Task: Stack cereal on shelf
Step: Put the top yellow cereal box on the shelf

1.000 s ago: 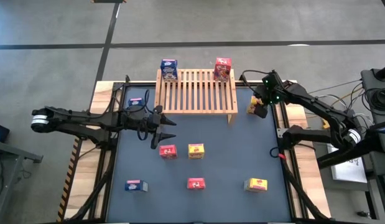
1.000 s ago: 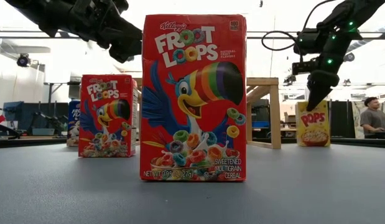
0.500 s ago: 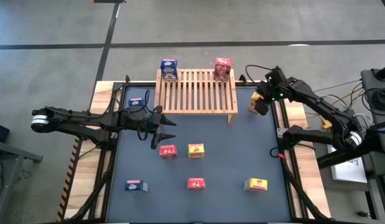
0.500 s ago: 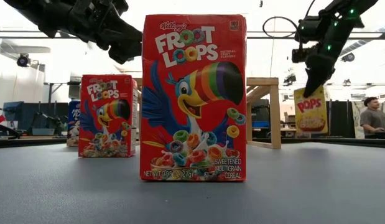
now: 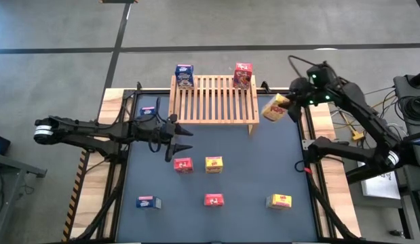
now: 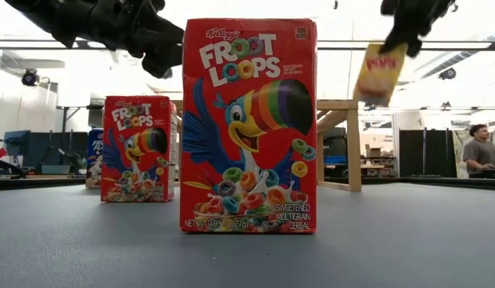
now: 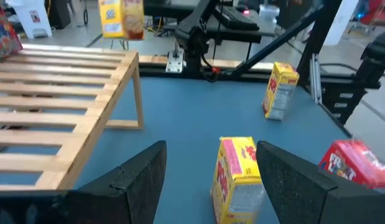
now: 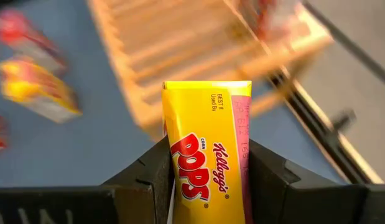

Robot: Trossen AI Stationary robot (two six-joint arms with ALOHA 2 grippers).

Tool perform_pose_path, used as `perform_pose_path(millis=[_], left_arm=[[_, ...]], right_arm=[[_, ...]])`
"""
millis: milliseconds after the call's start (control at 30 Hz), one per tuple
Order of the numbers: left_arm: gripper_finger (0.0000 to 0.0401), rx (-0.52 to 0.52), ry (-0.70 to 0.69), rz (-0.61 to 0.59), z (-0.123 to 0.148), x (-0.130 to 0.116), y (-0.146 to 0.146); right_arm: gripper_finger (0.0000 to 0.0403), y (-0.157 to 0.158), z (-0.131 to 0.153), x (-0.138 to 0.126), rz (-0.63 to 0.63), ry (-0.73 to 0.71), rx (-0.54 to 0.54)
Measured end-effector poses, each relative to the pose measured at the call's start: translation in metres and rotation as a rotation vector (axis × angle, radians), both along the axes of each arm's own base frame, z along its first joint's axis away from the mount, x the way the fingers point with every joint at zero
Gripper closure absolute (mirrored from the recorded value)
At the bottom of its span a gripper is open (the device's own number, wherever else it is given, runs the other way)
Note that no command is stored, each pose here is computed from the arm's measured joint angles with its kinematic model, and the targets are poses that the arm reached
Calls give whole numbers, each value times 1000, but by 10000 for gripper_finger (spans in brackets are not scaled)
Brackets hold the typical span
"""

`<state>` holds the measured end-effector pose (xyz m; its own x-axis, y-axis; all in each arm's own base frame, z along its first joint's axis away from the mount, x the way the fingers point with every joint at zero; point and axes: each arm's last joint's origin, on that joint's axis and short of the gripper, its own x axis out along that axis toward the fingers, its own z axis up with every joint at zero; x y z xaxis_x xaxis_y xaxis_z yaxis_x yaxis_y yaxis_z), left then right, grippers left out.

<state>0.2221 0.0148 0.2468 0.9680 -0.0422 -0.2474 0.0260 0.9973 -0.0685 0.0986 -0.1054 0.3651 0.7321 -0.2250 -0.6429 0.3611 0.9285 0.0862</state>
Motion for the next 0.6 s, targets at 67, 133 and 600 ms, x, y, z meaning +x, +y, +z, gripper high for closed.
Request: perform_pose_path(millis=[67,133,600], left_arm=[[168,2,-28,0,3,1,0],[168,-7,-60,3,6,1,0],[168,-34,-208,7,13,16,1]], right_arm=[[255,8,9,1,41,-69,-7],[255,13,16,3,70,-126,-21],[255,31,-1,61,314,-259,-22]])
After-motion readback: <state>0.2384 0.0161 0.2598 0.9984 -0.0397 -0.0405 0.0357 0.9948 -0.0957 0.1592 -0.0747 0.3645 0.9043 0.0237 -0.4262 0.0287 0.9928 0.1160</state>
